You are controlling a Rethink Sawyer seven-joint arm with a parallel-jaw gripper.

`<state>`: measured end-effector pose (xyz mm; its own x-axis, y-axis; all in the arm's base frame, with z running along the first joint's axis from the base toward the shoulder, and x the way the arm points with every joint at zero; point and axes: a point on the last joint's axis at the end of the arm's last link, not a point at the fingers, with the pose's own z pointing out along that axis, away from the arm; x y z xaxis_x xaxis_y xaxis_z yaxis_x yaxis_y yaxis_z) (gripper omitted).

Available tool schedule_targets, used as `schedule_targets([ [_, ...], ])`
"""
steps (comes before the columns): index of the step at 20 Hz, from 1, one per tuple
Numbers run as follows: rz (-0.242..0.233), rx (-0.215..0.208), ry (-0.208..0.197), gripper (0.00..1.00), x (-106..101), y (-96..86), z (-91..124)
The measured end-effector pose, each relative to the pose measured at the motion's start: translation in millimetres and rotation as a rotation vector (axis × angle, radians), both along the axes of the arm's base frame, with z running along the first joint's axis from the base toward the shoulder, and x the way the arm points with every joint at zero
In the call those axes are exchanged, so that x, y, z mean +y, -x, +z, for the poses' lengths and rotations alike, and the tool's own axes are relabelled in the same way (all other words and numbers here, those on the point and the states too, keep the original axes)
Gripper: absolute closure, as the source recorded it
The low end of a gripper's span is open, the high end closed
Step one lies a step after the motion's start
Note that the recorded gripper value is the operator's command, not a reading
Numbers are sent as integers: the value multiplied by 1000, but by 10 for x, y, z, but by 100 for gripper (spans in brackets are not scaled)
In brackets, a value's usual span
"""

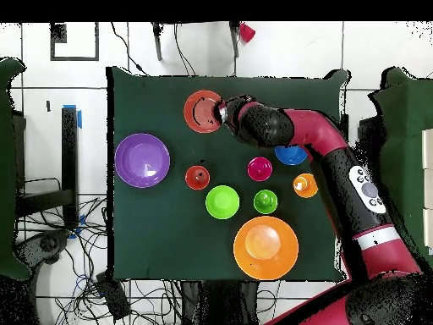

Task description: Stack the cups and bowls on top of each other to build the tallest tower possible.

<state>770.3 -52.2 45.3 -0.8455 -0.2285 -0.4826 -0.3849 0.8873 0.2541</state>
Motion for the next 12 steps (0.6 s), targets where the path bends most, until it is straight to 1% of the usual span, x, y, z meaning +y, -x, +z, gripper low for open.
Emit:
schedule_targets([
  [12,-8,1,-2,100,-56,7,-6],
])
